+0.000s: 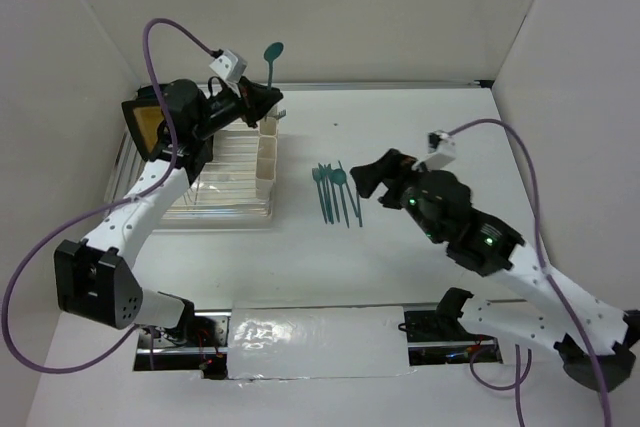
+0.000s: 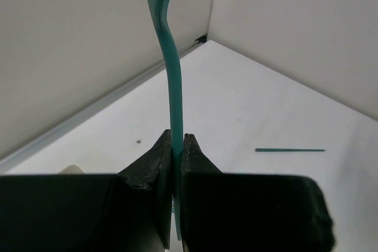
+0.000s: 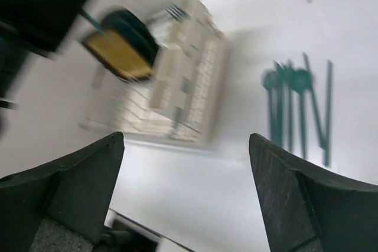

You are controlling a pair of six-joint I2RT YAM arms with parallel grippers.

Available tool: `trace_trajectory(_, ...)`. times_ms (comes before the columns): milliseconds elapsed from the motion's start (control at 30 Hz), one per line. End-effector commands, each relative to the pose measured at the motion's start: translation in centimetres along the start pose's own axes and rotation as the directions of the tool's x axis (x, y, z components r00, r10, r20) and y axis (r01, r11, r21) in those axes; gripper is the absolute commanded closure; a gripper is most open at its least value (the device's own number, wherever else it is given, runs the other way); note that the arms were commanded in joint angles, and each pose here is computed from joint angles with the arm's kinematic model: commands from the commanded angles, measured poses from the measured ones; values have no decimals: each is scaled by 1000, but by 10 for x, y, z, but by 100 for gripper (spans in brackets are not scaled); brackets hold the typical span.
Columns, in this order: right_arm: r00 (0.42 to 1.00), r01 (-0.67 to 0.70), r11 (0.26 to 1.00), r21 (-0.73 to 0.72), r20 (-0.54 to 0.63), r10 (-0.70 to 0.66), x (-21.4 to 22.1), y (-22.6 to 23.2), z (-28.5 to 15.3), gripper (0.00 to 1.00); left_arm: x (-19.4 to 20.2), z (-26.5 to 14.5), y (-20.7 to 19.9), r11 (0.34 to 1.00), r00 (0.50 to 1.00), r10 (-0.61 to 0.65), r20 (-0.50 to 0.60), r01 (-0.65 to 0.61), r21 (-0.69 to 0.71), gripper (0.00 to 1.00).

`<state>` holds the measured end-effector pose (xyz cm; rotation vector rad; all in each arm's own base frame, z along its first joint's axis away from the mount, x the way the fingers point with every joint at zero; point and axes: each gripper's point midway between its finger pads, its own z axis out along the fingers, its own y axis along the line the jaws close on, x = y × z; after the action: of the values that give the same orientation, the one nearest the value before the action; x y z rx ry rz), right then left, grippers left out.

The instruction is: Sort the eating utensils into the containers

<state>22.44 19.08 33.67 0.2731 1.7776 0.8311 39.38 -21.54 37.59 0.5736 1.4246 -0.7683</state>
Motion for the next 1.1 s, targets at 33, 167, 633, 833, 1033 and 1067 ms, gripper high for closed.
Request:
trace_trajectory(33, 982, 147, 974, 174, -146, -122, 49, -46, 22, 5, 2, 12, 10, 987, 986, 140, 85, -146, 65, 100)
trace_trajectory(167, 981, 153, 968, 198, -147, -125, 62, -62, 27, 3, 22, 21, 24, 983, 986, 151, 71, -157, 92, 100)
trace_trajectory(633, 974, 185, 958, 219, -172, -148, 64, -80, 47, 0, 75, 25, 65, 970, 976, 212, 49, -217, 114, 100)
trace_trajectory(833, 975, 177, 955, 236, -176, -137, 60, -89, 55, 0, 87, 17, 71, 958, 971, 225, 85, -236, 164, 100)
trace_trajectory(1033, 976, 156, 961, 227, -183, -116, 60, -95, 60, 0, 102, 17, 73, 953, 977, 201, 64, -210, 218, 98)
trace_trajectory(1067, 977, 154, 963, 221, -183, -114, 60, -94, 62, 0, 105, 16, 75, 954, 977, 202, 66, -211, 212, 98)
